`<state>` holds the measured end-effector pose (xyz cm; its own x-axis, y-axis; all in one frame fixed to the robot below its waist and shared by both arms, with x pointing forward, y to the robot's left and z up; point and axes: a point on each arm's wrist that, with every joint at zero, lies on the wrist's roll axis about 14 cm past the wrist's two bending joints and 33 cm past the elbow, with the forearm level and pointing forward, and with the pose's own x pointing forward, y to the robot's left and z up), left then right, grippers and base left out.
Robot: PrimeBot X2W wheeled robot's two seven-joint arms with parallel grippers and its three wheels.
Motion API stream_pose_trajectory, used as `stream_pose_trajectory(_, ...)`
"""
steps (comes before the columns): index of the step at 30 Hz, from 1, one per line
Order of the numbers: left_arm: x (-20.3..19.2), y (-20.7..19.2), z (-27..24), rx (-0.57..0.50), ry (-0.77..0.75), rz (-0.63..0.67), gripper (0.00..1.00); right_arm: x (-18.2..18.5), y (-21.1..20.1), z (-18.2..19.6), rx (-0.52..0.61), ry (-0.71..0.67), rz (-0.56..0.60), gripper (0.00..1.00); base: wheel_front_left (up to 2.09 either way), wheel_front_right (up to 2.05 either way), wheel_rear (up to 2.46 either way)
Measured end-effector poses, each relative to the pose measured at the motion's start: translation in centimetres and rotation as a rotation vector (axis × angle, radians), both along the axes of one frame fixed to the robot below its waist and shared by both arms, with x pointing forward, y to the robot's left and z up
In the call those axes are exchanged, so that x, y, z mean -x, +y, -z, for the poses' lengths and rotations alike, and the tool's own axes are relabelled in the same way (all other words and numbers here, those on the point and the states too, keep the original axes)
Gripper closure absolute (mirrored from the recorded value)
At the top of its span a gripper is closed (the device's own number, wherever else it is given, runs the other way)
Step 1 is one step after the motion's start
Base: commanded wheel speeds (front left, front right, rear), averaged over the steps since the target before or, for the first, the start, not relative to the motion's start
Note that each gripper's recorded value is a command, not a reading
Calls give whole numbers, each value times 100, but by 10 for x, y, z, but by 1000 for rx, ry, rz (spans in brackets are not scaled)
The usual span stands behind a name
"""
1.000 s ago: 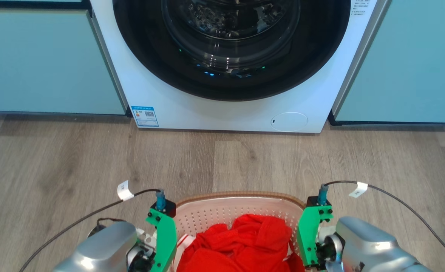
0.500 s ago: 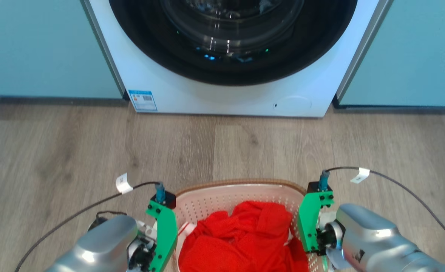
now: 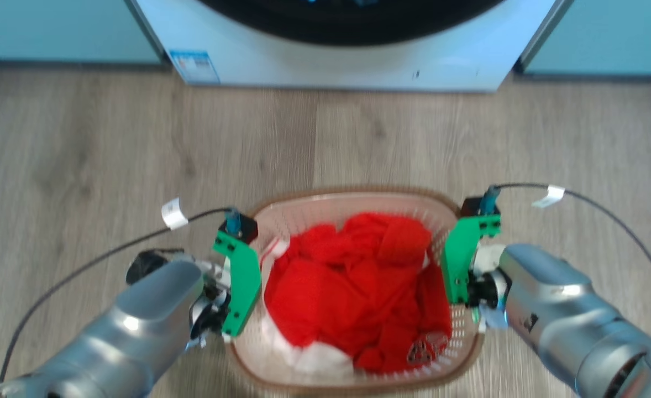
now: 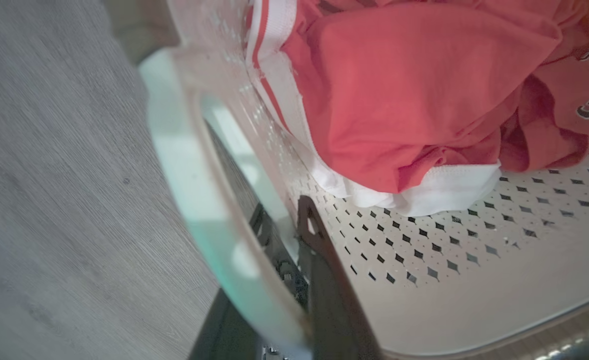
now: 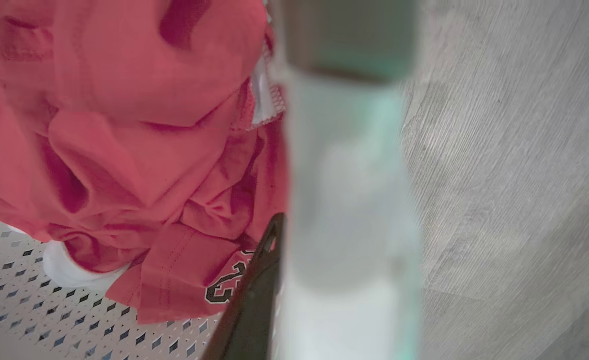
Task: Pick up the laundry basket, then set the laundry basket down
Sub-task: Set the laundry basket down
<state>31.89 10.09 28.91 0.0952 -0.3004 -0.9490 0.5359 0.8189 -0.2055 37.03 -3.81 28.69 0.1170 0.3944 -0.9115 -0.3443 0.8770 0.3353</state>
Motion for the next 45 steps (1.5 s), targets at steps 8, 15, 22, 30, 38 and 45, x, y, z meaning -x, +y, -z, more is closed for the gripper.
stream_pose_trajectory(8, -35, -10, 36, 27, -39, 4, 100, -39, -5, 42, -20, -54, 92, 100, 0, 0, 0)
stream_pose_trajectory(15, -60, -10, 74, 30, -53, -30, 100, -54, -4, 87, -43, -44, 161, 100, 0, 0, 0)
stream_pose_trajectory(22, -78, -4, 107, 30, -79, -67, 100, -79, 5, 118, -77, -91, 190, 100, 0, 0, 0)
stream_pose_trajectory(30, -80, -1, 130, 29, -69, -71, 100, -75, 8, 149, -72, -45, 198, 100, 0, 0, 0)
stream_pose_trajectory(38, -81, -3, 137, 39, -75, -69, 100, -72, 8, 159, -74, -48, 208, 100, 0, 0, 0)
stream_pose_trajectory(45, -78, -4, 146, 42, -69, -75, 100, -69, 7, 171, -78, -35, 243, 100, 0, 0, 0)
